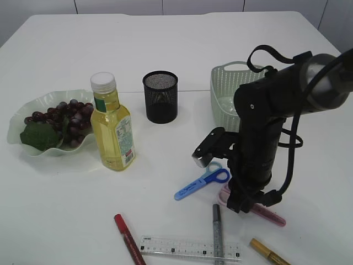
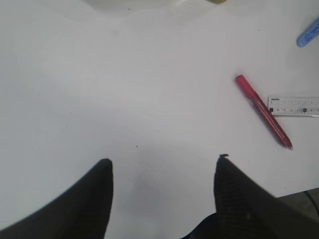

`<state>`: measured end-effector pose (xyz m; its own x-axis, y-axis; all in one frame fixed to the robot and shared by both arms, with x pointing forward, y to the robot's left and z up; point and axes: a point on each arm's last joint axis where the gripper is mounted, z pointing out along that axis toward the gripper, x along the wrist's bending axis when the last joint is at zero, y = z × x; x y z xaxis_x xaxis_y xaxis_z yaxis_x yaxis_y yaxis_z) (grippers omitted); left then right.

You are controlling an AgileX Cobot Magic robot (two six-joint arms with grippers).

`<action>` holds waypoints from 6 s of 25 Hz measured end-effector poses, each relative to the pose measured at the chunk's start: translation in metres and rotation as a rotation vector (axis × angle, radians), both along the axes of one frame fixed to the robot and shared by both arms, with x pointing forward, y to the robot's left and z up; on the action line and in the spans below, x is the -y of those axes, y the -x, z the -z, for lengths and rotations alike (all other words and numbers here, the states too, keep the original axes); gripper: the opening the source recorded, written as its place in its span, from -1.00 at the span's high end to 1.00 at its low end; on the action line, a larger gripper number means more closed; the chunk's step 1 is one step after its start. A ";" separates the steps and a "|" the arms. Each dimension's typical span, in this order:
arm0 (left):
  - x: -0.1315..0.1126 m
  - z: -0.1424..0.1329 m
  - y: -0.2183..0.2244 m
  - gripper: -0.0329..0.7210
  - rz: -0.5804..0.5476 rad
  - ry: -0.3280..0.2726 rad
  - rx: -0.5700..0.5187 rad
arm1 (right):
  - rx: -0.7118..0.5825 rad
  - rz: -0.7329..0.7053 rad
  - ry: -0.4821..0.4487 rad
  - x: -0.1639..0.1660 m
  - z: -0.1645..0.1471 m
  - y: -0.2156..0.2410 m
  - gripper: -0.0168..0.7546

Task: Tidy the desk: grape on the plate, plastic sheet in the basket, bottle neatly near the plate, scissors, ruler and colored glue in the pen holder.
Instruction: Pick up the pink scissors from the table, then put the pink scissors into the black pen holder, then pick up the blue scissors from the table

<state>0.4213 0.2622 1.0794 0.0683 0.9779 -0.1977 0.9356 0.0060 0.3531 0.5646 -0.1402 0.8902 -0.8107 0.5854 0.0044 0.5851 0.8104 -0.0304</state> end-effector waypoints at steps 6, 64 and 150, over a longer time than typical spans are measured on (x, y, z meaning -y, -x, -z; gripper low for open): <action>0.000 0.000 0.000 -0.33 0.000 0.000 0.000 | 0.046 0.000 -0.022 0.001 -0.026 0.002 0.50; 0.000 0.000 -0.001 -0.30 -0.001 0.001 0.008 | 0.828 -0.104 -1.187 -0.025 -0.074 -0.181 0.50; -0.003 -0.002 -0.007 -0.24 -0.008 -0.036 0.080 | -0.088 1.790 -0.274 -0.047 -0.084 -0.028 0.09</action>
<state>0.4280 0.2654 1.0816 0.0750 0.9847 -0.1570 0.9045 -0.0009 0.4266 0.5928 -0.0932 0.9745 0.7373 0.6303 0.2432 0.6647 -0.7411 -0.0946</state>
